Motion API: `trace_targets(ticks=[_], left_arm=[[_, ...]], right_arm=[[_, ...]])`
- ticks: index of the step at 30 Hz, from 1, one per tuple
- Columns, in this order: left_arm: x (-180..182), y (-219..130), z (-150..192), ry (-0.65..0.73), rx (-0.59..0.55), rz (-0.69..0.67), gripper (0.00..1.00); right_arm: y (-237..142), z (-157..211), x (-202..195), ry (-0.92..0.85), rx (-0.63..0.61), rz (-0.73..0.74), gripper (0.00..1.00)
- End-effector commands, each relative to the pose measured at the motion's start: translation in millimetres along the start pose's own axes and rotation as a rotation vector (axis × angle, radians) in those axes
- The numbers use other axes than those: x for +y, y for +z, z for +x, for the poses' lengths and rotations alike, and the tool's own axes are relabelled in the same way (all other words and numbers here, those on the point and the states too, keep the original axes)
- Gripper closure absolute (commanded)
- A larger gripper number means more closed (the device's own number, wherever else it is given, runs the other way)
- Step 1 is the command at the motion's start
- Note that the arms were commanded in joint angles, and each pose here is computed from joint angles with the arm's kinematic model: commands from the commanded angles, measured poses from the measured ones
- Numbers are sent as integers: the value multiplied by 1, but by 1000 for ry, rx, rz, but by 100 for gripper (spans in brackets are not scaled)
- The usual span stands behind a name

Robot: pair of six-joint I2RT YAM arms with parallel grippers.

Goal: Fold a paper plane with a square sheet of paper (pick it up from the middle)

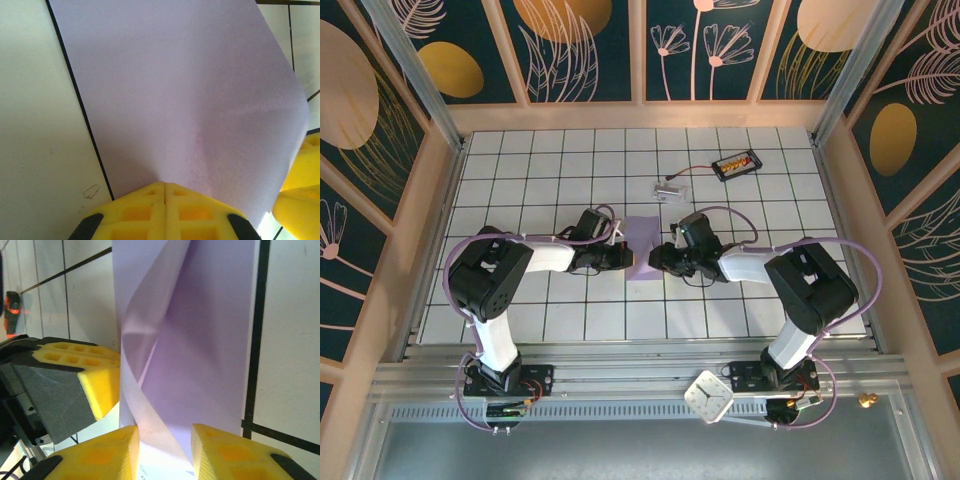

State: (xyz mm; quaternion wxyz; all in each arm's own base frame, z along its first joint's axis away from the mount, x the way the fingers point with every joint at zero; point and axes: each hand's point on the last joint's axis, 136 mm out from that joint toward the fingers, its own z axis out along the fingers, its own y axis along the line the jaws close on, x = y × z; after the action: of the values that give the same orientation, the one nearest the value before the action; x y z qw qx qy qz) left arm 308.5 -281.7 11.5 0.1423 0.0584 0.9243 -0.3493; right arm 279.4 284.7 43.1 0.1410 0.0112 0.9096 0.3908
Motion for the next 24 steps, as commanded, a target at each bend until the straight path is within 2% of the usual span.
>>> trace_targets(ticks=[1,7,13,24], left_arm=[[63,2,43,-72,105,-229,100],[63,2,43,-72,106,-231,100],[61,1,41,-70,103,-228,100],[55,0,32,-62,85,-219,100]], right_arm=[[0,-7,8,3,-20,-63,65],[0,-16,7,25,-22,-99,63],[8,-20,-2,46,4,-56,63],[16,-38,-14,104,5,-14,84]])
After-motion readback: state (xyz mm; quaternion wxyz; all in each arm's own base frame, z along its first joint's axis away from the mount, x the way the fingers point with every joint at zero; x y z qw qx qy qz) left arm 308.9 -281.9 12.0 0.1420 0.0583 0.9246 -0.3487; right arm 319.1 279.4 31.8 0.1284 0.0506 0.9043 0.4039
